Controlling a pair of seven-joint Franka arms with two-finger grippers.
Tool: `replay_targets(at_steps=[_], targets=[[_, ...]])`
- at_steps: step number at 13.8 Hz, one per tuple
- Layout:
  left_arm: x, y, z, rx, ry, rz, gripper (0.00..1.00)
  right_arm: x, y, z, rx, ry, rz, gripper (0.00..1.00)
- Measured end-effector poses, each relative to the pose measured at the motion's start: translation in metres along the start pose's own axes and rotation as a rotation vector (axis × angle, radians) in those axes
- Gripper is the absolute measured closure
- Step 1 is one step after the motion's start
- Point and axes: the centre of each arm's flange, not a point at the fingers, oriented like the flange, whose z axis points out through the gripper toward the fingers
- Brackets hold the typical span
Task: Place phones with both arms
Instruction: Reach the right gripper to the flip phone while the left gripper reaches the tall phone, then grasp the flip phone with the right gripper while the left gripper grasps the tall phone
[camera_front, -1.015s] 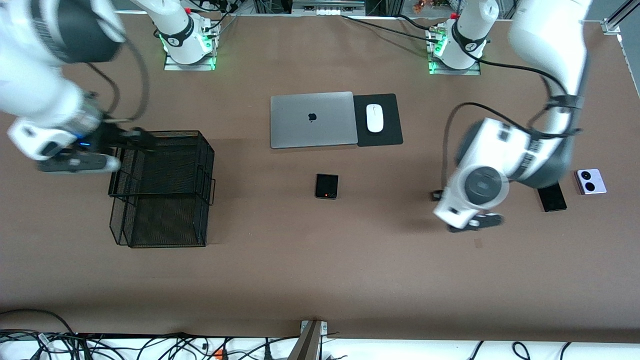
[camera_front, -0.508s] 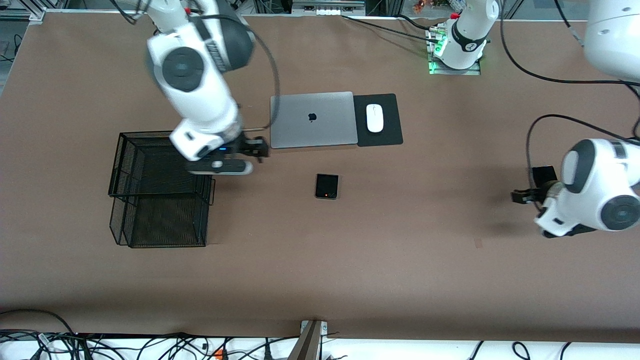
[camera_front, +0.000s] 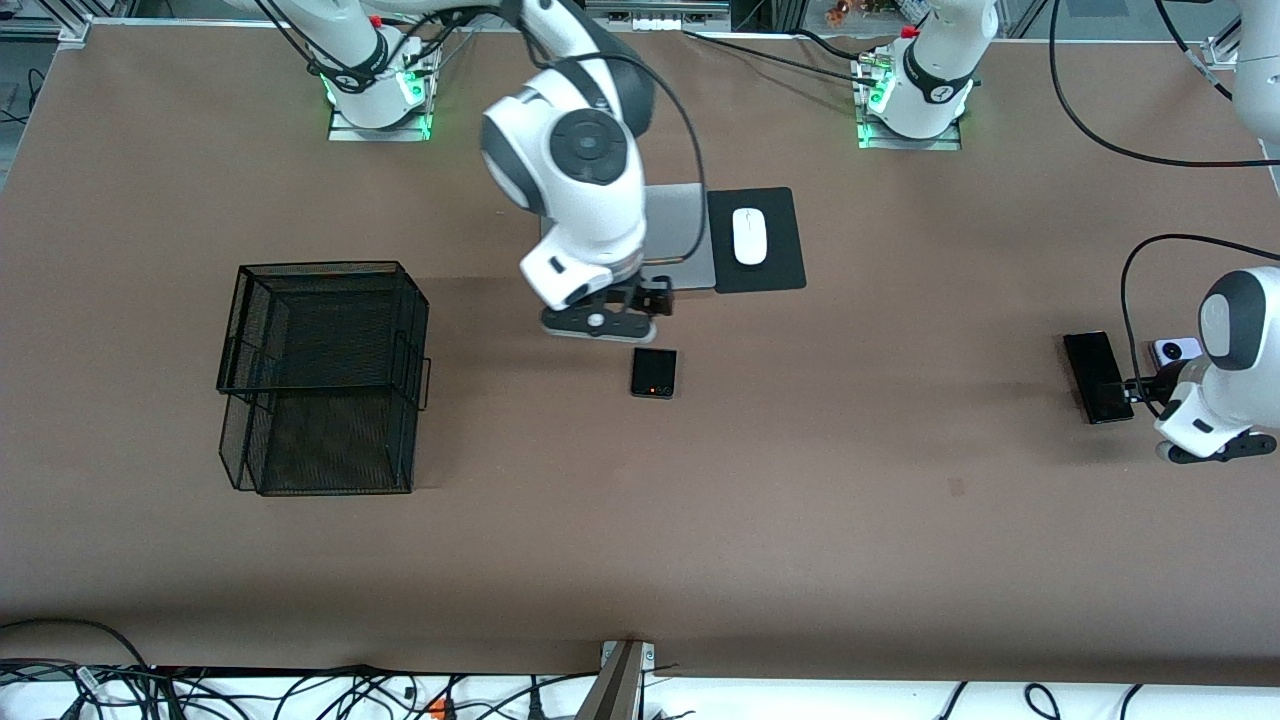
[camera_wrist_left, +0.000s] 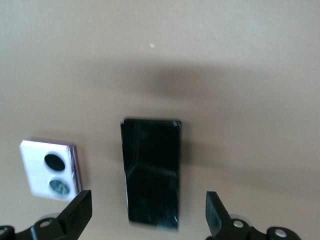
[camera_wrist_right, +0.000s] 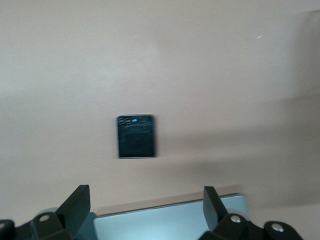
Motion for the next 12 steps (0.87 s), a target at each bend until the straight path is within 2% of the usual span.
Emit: replay_targets(at_steps=[4, 7, 12], targets=[[-0.026, -0.005, 0.034, -0.040, 0.125, -0.005, 0.00, -0.011, -0.025, 0.065, 0.001, 0.026, -0.010, 0.00], [-0.039, -0.007, 0.051, -0.054, 0.123, -0.010, 0.00, -0.011, -0.027, 0.114, -0.005, 0.027, -0.009, 0.00], [-0.048, -0.011, 0.070, -0.068, 0.098, -0.017, 0.00, -0.016, -0.027, 0.171, -0.017, 0.022, 0.068, 0.00]])
